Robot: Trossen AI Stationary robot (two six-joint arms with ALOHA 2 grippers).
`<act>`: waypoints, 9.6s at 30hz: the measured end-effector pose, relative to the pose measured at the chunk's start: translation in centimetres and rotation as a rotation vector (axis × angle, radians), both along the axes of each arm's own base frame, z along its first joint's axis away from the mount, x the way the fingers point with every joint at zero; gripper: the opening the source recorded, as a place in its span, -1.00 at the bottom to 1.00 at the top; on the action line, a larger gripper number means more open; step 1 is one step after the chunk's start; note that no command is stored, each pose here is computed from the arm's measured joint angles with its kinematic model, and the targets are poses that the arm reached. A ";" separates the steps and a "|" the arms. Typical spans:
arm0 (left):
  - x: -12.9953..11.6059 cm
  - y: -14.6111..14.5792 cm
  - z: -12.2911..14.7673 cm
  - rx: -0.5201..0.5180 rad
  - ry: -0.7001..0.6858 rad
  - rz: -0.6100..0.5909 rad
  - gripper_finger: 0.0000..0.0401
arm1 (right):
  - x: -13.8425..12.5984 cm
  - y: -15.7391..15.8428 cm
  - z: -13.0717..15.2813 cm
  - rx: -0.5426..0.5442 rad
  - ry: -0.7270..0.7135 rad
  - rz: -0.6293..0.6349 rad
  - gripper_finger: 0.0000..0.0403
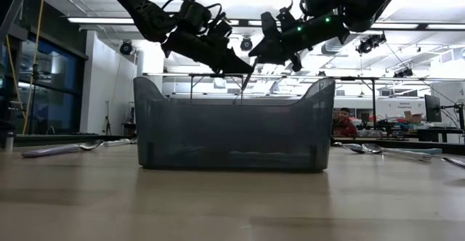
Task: Sort silverware by color (type)
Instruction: Put the bottom left violet spoon into the orange bin, then put the top left blue spoon into the blue bin
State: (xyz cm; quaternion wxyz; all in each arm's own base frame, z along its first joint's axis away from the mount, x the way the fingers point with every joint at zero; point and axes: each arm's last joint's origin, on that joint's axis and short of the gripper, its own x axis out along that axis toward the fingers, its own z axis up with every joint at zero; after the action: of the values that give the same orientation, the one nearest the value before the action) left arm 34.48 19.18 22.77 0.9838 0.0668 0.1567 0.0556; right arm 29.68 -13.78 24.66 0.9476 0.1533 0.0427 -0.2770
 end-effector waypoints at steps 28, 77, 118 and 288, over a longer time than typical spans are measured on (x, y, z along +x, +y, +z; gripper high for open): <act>0.0 0.0 0.0 -0.036 -0.011 0.020 -0.79 | 0.1 0.3 -0.3 -0.009 0.049 0.029 -0.75; -9.2 0.5 -0.1 -0.088 -0.130 0.203 -1.00 | 2.1 3.8 -3.0 -0.614 0.140 0.953 -0.99; -9.4 0.3 -0.8 -0.103 -0.094 0.204 -1.00 | 1.9 3.7 -5.4 -0.451 0.338 0.904 -0.33; -7.3 1.9 5.1 -0.071 0.325 0.250 -0.79 | -8.7 -0.1 1.0 -0.313 0.557 0.637 -1.00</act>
State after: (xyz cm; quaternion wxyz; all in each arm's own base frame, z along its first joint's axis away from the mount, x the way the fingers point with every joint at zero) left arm 27.15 21.09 27.87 0.9328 0.0201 0.3221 0.1602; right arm 20.93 -13.86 25.69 0.9498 -0.0929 0.2987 -0.0053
